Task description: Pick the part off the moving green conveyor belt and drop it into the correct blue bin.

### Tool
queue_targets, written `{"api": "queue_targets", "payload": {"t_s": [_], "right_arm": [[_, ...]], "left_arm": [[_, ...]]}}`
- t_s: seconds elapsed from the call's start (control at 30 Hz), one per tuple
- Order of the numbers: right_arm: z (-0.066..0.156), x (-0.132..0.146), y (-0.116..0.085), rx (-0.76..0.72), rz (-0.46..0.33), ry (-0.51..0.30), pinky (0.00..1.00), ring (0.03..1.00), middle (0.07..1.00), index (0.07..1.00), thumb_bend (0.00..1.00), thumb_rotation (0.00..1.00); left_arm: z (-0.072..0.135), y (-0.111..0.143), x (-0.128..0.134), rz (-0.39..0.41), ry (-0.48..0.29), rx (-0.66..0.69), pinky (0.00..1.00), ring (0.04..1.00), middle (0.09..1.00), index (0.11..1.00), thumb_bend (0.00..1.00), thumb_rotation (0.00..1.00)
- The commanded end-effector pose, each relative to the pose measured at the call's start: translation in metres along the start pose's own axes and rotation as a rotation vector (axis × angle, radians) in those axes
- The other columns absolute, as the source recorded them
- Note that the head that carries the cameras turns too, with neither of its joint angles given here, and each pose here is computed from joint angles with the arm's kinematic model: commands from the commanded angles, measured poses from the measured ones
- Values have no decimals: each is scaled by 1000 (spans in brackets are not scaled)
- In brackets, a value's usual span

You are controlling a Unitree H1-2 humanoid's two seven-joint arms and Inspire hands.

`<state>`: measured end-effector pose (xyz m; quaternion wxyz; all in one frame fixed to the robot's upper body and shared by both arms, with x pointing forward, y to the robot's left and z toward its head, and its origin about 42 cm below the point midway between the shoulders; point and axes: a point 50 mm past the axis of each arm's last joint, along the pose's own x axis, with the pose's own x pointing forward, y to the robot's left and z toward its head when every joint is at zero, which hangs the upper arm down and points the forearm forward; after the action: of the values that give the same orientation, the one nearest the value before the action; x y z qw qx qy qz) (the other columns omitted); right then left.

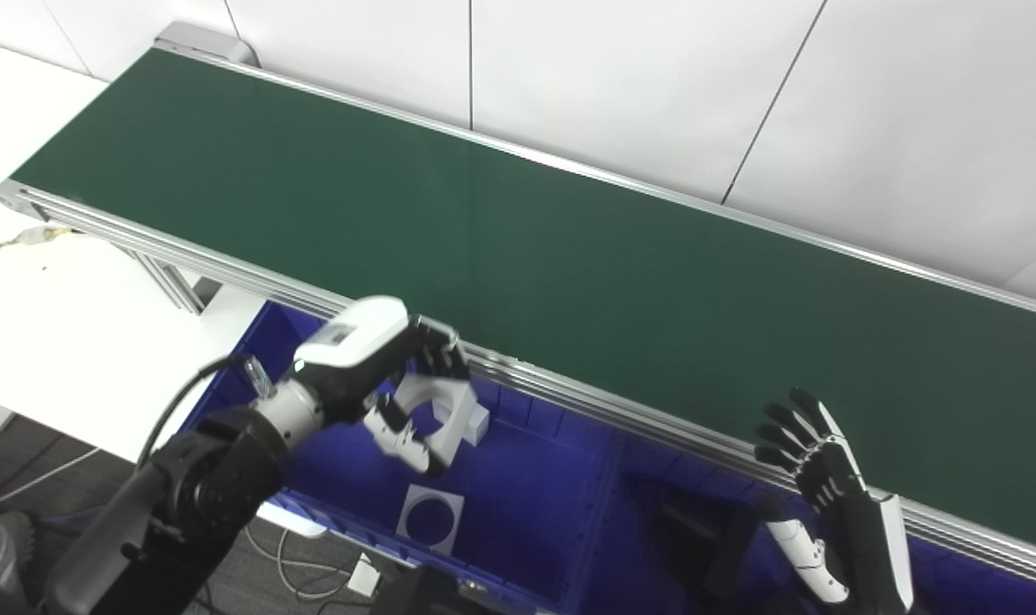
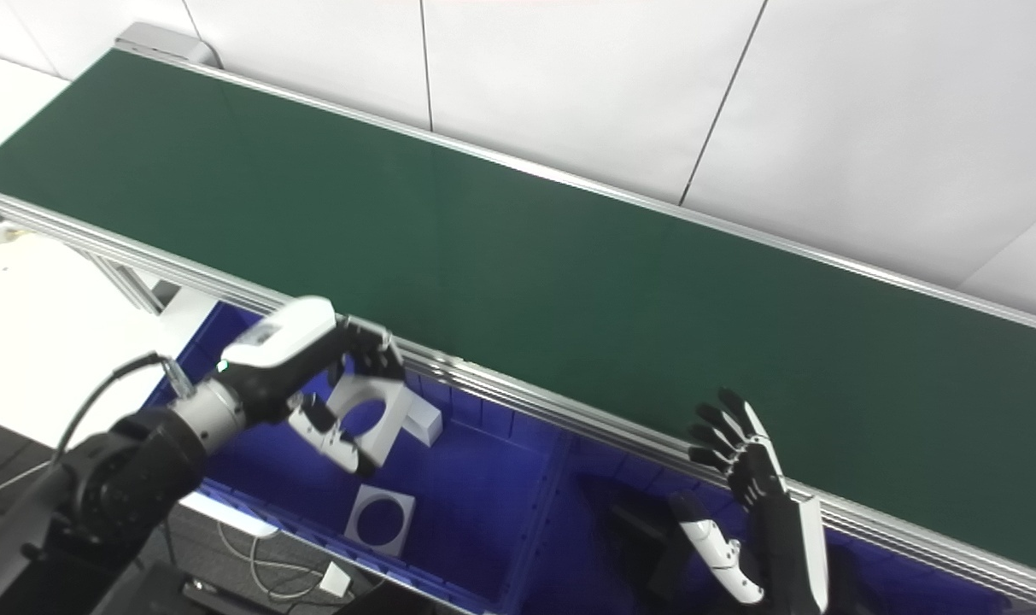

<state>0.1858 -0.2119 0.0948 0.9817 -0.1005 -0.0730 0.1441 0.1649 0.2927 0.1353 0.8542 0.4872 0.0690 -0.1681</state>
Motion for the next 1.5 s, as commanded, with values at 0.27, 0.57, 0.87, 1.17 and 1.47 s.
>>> {"api": "queue_targets", "payload": {"t_s": [0.27, 0.57, 0.87, 1.17, 1.47], "right_arm": [[9, 4, -3, 2, -15, -39, 686, 773, 831, 907, 681, 698], [9, 3, -2, 11, -13, -34, 696, 778, 833, 907, 682, 694], [8, 3, 1, 4, -8, -38, 688, 774, 833, 907, 678, 691], [5, 3, 3, 12, -7, -39, 692, 775, 832, 906, 685, 662], [2, 2, 5, 19, -8, -36, 693, 773, 827, 905, 692, 657]], "left_arm": [[-23, -35, 9, -4, 21, 14, 365, 371, 472, 532, 496, 0], [-31, -43, 18, 6, 53, 48, 361, 375, 465, 529, 498, 0], [-13, -30, 14, 32, 98, 213, 691, 789, 862, 863, 856, 0], [-2, -21, 9, 48, 111, 326, 876, 1000, 1000, 1000, 1000, 14], [30, -1, -5, 53, 44, 240, 868, 1000, 1000, 1000, 598, 0]]}}
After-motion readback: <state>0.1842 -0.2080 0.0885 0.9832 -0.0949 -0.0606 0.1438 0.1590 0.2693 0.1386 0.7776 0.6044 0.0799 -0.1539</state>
